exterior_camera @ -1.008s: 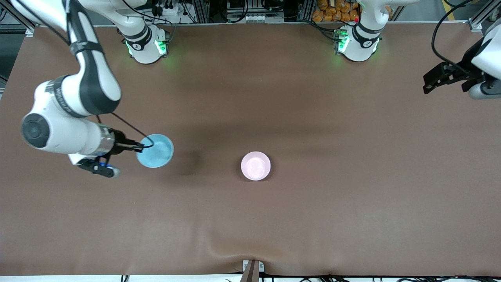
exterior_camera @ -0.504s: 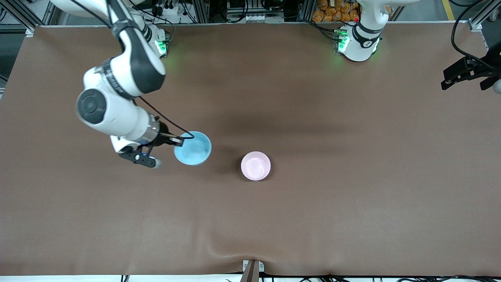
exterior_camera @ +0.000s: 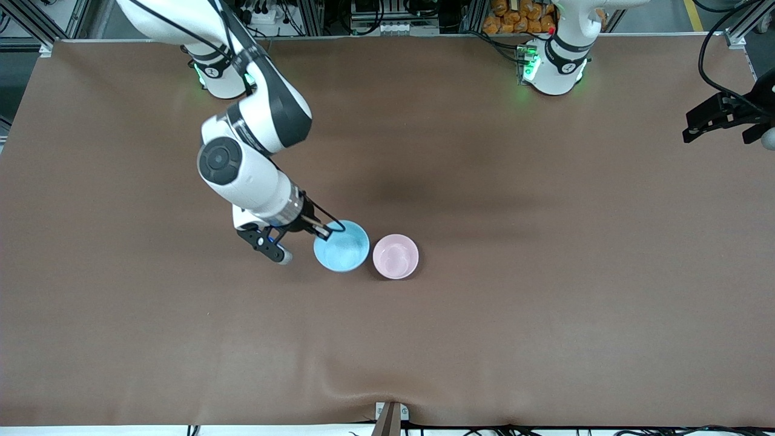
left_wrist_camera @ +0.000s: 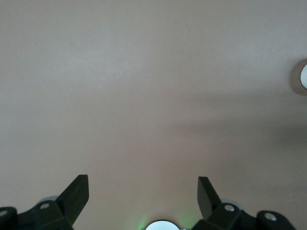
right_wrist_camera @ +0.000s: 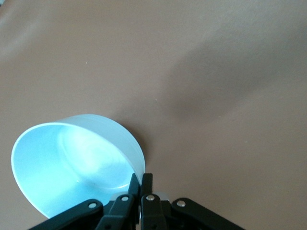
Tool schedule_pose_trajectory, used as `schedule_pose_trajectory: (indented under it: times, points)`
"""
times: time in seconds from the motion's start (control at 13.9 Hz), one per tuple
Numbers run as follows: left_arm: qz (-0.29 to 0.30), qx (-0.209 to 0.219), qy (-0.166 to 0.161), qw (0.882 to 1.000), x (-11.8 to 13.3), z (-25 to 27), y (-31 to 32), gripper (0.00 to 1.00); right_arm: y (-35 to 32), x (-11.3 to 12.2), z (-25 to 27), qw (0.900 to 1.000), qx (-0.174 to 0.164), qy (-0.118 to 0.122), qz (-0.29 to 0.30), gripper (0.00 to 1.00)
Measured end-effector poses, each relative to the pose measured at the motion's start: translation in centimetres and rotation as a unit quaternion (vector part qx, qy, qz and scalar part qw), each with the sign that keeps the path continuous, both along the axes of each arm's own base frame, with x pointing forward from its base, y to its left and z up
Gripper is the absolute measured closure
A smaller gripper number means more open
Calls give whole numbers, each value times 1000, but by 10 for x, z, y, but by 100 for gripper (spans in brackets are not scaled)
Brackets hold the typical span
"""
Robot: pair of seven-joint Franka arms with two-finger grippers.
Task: Stack pink and blue bowls on white bowl
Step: 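Carry the blue bowl with the right gripper over the pink bowl, then lower the blue bowl into the pink bowl and open the right gripper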
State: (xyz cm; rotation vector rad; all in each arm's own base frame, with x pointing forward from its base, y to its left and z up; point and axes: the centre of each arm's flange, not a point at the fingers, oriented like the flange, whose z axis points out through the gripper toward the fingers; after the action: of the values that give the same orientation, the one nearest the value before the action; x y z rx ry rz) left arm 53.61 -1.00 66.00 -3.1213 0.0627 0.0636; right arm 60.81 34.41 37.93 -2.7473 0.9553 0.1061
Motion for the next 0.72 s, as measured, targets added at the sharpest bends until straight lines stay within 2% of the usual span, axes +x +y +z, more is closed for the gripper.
schedule_pose_trajectory:
  times: [0.29, 0.5, 0.72]
  points:
    - [0, -1, 1, 1000, 0, -1, 0, 0, 35, 14, -41, 996, 47, 49, -62, 97]
    - [0, -3, 2, 1000, 0, -2, 0, 0, 69, 7, -78, 994, 59, 47, -76, 97]
    - [1, -3, 2, 1000, 0, -2, 0, 0, 102, -14, -94, 994, 55, 56, -76, 97]
